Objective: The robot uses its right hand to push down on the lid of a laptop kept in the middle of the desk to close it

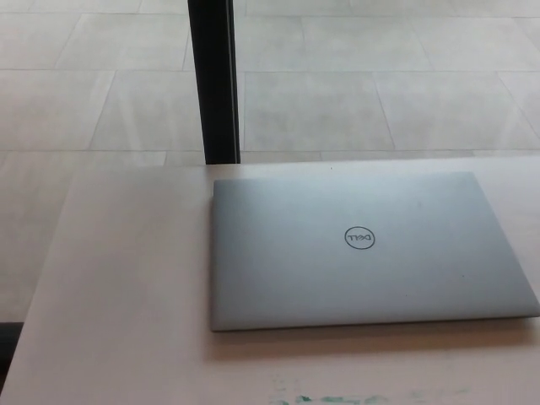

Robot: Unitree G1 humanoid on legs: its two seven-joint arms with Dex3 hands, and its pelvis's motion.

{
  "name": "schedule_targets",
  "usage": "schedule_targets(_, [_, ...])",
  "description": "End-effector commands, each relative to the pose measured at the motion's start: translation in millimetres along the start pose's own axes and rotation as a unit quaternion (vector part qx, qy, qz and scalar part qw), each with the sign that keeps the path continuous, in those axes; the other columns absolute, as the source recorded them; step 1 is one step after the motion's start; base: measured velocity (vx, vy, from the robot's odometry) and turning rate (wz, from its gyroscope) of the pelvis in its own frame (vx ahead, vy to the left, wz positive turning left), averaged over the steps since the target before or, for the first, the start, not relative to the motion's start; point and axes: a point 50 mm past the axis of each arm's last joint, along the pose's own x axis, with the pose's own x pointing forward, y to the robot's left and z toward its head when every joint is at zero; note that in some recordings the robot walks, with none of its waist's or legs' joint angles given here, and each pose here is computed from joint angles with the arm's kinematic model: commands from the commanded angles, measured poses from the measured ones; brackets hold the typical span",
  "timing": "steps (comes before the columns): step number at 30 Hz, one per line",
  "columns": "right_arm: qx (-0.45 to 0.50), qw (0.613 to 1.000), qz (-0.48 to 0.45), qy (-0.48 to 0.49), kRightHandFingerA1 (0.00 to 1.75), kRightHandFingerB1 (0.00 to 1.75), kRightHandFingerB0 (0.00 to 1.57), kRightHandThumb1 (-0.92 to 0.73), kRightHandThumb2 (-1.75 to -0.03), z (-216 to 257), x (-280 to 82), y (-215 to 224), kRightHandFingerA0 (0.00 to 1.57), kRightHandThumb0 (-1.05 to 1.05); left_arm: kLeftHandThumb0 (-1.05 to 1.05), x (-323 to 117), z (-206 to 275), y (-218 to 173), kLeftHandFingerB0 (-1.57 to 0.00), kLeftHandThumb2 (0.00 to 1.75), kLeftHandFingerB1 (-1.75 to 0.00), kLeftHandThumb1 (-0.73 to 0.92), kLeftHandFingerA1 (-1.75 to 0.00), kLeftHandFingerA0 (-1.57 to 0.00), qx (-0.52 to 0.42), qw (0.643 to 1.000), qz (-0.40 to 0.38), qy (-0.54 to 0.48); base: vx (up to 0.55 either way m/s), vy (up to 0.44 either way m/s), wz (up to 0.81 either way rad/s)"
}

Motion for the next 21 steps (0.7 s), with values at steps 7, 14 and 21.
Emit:
schedule_targets(7, [0.317, 0.797, -0.487, 0.163, 0.87, 0.65, 0.25, -0.74, -1.12, -125.5, -136.4, -101.7, 0.41, -0.88, -1.05, -6.7, 1.2, 16.8, -0.26, 0.75, -0.36, 0.85, -0.44, -0.29, -0.012, 1.0, 0.019, -0.004, 0.0, 0.0, 0.0])
schedule_targets(14, [0.307, 0.784, -0.49, 0.228, 1.11, 0.71, 0.28, -0.92, -0.69, -141.5, -145.7, -86.3, 0.43, -0.86, -1.05, -6.4, 1.7, 16.5, -0.25, 0.74, -0.36, 0.86, -0.45, -0.3, -0.003, 1.0, 0.02, -0.002, 0.0, 0.0, 0.0])
schedule_targets(21, [0.288, 0.795, -0.473, 0.249, 1.05, 0.68, 0.3, -0.92, -0.69, -145.3, -146.3, -77.7, 0.46, -0.84, -1.05, -6.6, 2.4, 17.0, -0.26, 0.77, -0.36, 0.85, -0.45, -0.3, -0.01, 1.0, 0.021, -0.006, 0.0, 0.0, 0.0])
